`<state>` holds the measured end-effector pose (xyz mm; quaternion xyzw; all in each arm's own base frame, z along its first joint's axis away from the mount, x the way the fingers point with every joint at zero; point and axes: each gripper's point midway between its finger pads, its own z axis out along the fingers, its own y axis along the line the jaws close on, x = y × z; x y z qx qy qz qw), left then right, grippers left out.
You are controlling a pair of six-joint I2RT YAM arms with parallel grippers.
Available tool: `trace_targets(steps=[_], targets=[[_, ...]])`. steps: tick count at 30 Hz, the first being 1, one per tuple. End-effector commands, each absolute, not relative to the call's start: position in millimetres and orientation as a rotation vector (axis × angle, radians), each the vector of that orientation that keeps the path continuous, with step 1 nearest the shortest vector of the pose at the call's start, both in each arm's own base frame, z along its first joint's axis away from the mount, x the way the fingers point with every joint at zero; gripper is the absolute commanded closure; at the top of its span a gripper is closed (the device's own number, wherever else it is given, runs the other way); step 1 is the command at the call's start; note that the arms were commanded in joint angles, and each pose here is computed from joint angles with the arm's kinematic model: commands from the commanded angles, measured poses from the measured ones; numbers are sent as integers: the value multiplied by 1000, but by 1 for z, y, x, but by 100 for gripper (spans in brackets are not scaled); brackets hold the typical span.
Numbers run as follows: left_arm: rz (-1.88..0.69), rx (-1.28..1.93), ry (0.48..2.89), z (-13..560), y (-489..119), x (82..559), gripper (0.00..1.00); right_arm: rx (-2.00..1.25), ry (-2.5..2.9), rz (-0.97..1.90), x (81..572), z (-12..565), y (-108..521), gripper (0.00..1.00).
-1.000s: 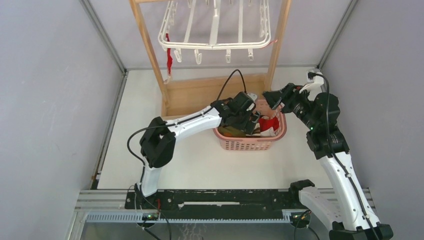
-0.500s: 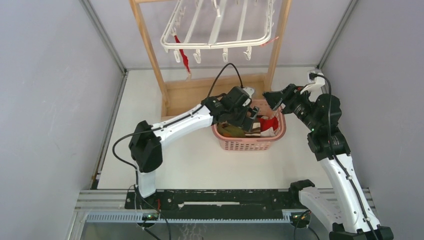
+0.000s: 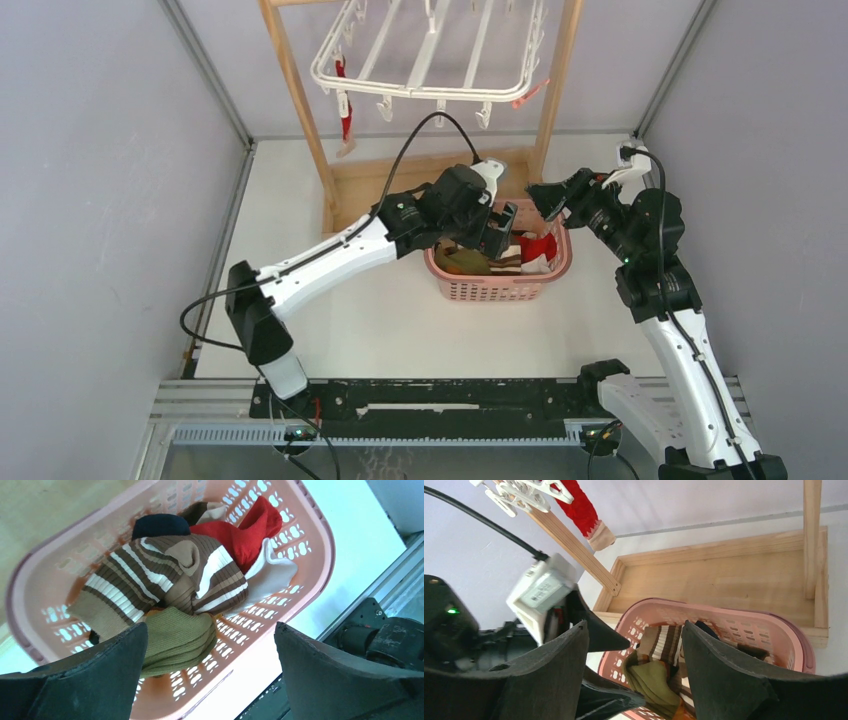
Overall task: Remove the socks clipped to the hanger
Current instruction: Place the sock in the bin, then remove the sock from the hanger.
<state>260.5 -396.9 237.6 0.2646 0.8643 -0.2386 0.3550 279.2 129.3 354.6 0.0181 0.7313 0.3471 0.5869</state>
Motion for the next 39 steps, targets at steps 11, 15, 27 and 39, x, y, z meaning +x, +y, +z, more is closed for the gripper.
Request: trace_targets(steps=[11, 15, 27, 39], targets=[[-604, 517, 1980, 322, -347, 262, 0, 45, 1678, 840, 273, 365, 131, 25], [-549, 455, 1929, 330, -325, 267, 0, 40, 1679, 847, 272, 364, 132, 25], [-387, 281, 1863, 325, -250, 301, 0, 28, 1679, 873, 272, 352, 137, 0], [-253, 55, 1832, 302, -185, 341, 0, 23, 1672, 782, 300, 323, 131, 0]])
